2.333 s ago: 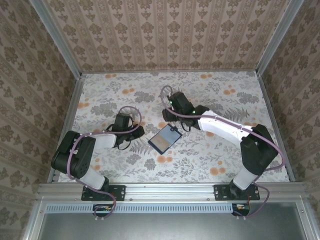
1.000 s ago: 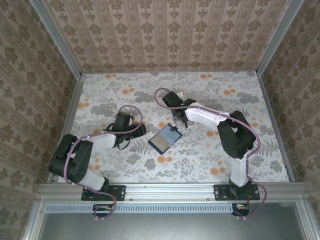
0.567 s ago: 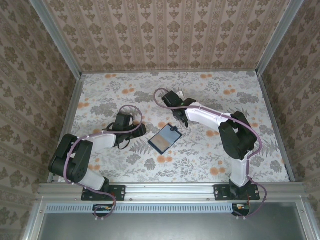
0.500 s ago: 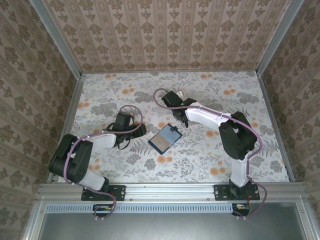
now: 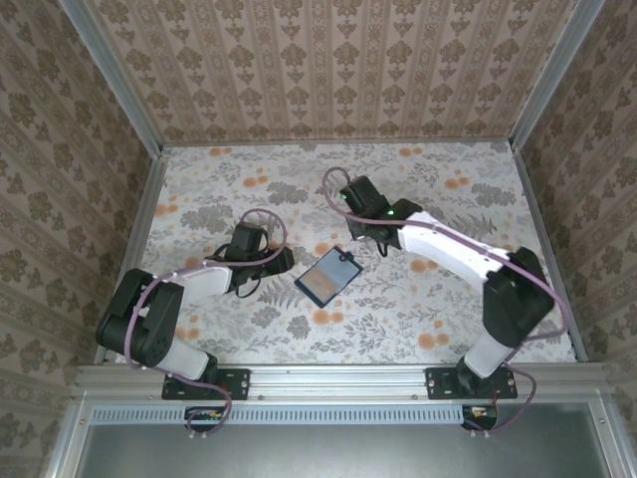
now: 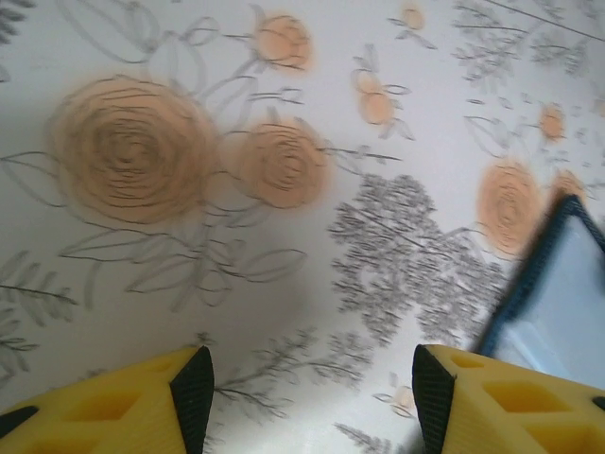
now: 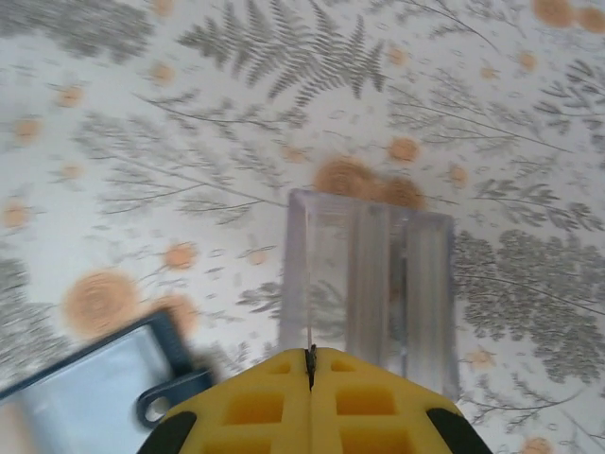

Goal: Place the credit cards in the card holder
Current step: Pick up the credit card from the storage box, then rotate the card holder at the bottom-center of the table.

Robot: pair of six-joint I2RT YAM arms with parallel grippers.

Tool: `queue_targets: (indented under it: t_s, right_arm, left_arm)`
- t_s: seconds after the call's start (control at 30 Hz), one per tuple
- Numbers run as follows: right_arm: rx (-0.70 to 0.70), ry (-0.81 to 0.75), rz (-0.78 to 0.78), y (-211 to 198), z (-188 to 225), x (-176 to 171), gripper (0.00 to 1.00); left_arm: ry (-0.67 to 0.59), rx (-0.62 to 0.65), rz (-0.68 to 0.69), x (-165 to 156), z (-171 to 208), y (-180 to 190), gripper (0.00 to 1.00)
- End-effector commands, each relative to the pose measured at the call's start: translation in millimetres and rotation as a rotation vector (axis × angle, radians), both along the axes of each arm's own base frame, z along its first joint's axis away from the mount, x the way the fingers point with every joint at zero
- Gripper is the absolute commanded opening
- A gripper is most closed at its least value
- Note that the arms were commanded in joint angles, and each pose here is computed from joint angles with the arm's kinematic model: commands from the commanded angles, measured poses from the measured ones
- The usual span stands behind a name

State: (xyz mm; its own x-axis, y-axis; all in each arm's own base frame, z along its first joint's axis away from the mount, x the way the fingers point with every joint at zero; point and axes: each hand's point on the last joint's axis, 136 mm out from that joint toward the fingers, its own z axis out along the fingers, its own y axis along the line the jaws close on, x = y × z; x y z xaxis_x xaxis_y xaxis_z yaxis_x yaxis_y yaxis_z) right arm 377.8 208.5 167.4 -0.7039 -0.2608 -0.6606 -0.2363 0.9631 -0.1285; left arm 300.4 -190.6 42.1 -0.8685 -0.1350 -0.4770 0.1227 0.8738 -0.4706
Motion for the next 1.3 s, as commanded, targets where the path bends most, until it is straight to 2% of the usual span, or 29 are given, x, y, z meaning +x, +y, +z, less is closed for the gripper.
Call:
queue_targets:
  t_s: [0.0,0.17,0.37,0.53,0.63,0.8,0.93,1.1,1.17,1.27]
  right_arm:
    - [0.212,0.036,0.244,36,4,-27,0.0]
    - [0.321,0.206,0.481,50,-25,-70,0.0]
    - [0.383,0.381,0.527,42,-53,-92,0.0]
    - [0.386,0.477,0.544,45,-73,-101,0.0]
    - [0.398,0.516,0.544,46,-82,-107,0.0]
    - [0.385,0.569,0.53,44,-94,-115,0.0]
    - [0.417,0.625,0.542,50,-101,-135,0.0]
    - [0.508,0.656,0.572,74,-94,-161,0.0]
    - [0.556,0.635,0.552,82,-91,-159,0.0]
    - [0.554,0.601,0.483,80,-88,-149,0.0]
  left_arm:
    - [-0.099,-0.075,-0.129,-4,30,-24,0.58]
    - [-0.225,-0.071,-0.238,-17,49,-49,0.55]
    - [-0.311,-0.03,-0.246,-21,54,-54,0.55]
    - [-0.275,0.005,-0.172,-17,44,-43,0.55]
    - [-0.237,0.031,-0.114,-13,35,-33,0.58]
    - [-0.177,-0.024,-0.016,-6,27,-14,0.61]
    - [-0.099,-0.053,0.071,-4,13,4,0.64]
    - [-0.078,-0.027,0.089,-1,10,12,0.64]
    - [-0.07,-0.038,0.084,-1,10,11,0.64]
    - [-0.075,-0.02,0.082,0,8,12,0.63]
